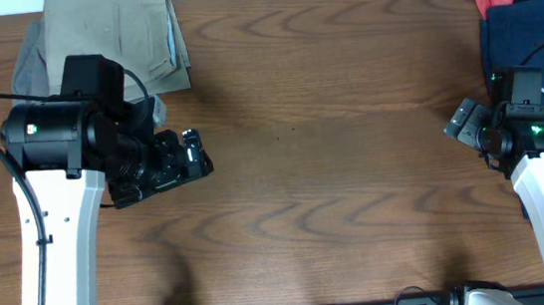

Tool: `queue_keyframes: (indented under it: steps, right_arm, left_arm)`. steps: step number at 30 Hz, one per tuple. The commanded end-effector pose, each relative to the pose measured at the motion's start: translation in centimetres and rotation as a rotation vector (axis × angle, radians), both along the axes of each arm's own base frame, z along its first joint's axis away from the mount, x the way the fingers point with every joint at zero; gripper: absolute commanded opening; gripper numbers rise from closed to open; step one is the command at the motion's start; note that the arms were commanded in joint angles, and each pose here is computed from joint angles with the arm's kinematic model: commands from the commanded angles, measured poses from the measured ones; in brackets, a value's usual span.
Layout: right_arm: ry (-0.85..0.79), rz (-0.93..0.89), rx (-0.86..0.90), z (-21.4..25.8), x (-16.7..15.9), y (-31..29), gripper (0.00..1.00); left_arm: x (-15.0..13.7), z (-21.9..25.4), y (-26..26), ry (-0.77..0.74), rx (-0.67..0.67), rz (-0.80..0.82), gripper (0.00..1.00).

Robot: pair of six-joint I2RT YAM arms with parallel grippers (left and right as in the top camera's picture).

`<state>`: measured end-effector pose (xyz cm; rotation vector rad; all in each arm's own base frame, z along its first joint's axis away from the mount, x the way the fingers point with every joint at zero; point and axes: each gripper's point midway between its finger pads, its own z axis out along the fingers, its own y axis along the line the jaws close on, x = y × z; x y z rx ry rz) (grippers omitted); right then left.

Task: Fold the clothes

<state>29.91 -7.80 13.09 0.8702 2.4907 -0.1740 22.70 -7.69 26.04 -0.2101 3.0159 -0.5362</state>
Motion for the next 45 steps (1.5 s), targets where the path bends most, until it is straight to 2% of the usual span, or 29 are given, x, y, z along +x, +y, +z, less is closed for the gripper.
queue_keyframes:
  steps: [1,4,10,17,22,27,34,40,45]
  right_arm:
    - [0.001,0.012,-0.020,0.1,0.1,0.0,0.99]
    - [0.001,0.012,-0.020,0.1,0.1,0.0,0.99]
    - [0.001,0.012,-0.020,0.1,0.1,0.0,0.99]
    - [0.001,0.012,-0.020,0.1,0.1,0.0,0.99]
    - [0.001,0.011,-0.020,0.1,0.1,0.0,0.99]
    - [0.001,0.012,-0.020,0.1,0.1,0.0,0.99]
    - [0.001,0.012,-0.020,0.1,0.1,0.0,0.99]
    - [0.001,0.012,-0.020,0.1,0.1,0.0,0.99]
    - [0.001,0.012,-0.020,0.1,0.1,0.0,0.99]
  left_arm:
    - [-2.0,-0.6,-0.1,0.081,0.018,-0.025,0.98]
    - [-1.3,-1.0,-0.7,0.010,0.018,-0.051,0.98]
    - [0.5,-1.0,-2.1,-0.393,-0.011,-0.177,0.98]
    - [-1.8,-2.2,-0.9,-0.790,0.039,-0.280,0.98]
    - [-3.0,-2.5,0.7,-1.040,0.116,-0.269,0.98]
    - [-3.5,-3.3,1.4,-1.182,0.148,-0.228,0.98]
    - [-1.9,-4.2,2.7,-1.367,0.208,-0.158,0.98]
    - [-0.5,-6.9,3.5,-1.412,0.240,-0.123,0.98]
    - [0.5,-7.3,3.6,-1.482,0.250,-0.118,0.98]
